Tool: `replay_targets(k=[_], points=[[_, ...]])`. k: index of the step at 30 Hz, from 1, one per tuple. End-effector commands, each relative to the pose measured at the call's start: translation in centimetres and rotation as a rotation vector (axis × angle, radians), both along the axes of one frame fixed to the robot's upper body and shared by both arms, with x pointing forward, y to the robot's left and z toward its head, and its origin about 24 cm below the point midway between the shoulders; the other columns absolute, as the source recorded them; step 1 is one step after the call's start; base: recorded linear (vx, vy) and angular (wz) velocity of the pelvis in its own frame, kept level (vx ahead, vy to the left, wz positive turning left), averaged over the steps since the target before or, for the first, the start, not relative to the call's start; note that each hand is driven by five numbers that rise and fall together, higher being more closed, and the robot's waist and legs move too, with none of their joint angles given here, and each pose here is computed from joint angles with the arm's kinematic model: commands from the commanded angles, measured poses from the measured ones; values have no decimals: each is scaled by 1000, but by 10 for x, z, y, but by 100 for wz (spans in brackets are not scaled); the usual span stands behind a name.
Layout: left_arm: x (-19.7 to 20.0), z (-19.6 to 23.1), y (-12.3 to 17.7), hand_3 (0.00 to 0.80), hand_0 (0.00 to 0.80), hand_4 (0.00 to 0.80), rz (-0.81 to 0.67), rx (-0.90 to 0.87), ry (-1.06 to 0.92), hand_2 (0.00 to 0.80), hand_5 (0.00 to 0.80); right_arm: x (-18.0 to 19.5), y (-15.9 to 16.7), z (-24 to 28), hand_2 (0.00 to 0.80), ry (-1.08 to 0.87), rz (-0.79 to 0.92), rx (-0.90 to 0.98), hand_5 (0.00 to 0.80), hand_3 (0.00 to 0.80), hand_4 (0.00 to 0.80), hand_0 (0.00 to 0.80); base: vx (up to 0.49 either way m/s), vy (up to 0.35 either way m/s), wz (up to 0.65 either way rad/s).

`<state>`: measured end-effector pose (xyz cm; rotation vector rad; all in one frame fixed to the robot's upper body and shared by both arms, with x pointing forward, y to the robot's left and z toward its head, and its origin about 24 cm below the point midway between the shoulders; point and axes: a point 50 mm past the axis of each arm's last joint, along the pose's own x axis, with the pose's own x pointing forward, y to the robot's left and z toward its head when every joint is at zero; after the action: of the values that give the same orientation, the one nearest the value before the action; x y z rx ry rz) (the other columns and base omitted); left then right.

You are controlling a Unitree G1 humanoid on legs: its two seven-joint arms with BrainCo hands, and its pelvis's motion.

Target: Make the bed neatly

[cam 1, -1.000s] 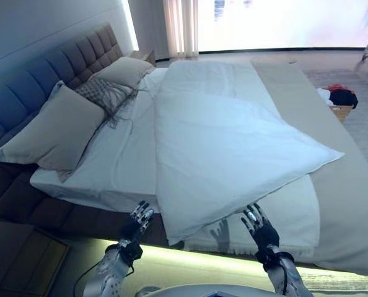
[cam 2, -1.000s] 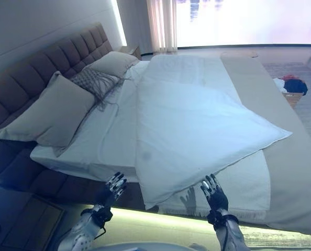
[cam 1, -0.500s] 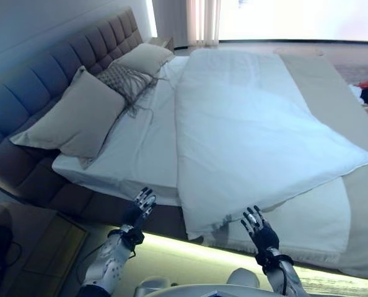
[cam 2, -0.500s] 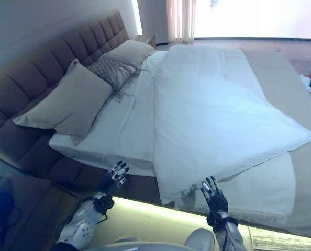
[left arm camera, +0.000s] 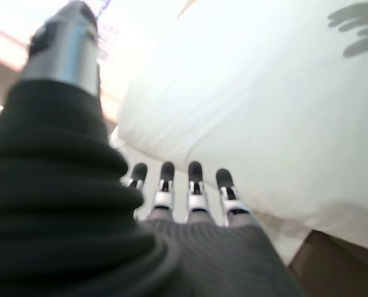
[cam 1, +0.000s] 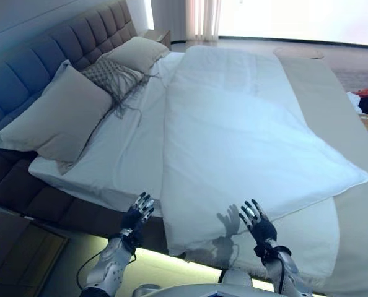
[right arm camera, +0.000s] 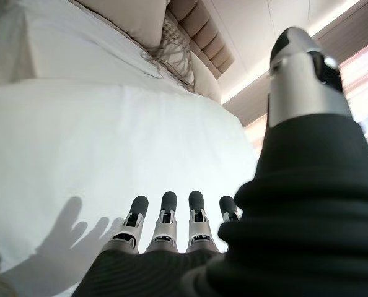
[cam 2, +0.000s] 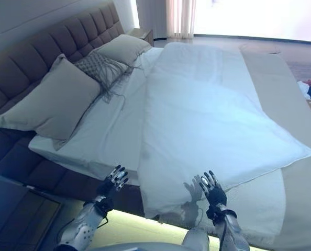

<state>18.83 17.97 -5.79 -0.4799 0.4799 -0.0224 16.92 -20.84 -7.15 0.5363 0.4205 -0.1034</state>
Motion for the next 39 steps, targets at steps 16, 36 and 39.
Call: replay_targets(k=[16,36,39], points=[[24,37,-10,0,0,0,-92,-45,-218,0,0,25,-4,20,0,-98,-57,-15,0,0,0,0,43,-191,1],[-1,22,0,0,0,0,-210,-30,-172,0,0,-8,-4,10,0,-30,-165,45,0,0,0,0,204,96,0],[3,26,6,0,0,0,-198,-1,-173,0,0,-10,-1,5,0,-11,-189,71,0,0,0,0,219,289,0]])
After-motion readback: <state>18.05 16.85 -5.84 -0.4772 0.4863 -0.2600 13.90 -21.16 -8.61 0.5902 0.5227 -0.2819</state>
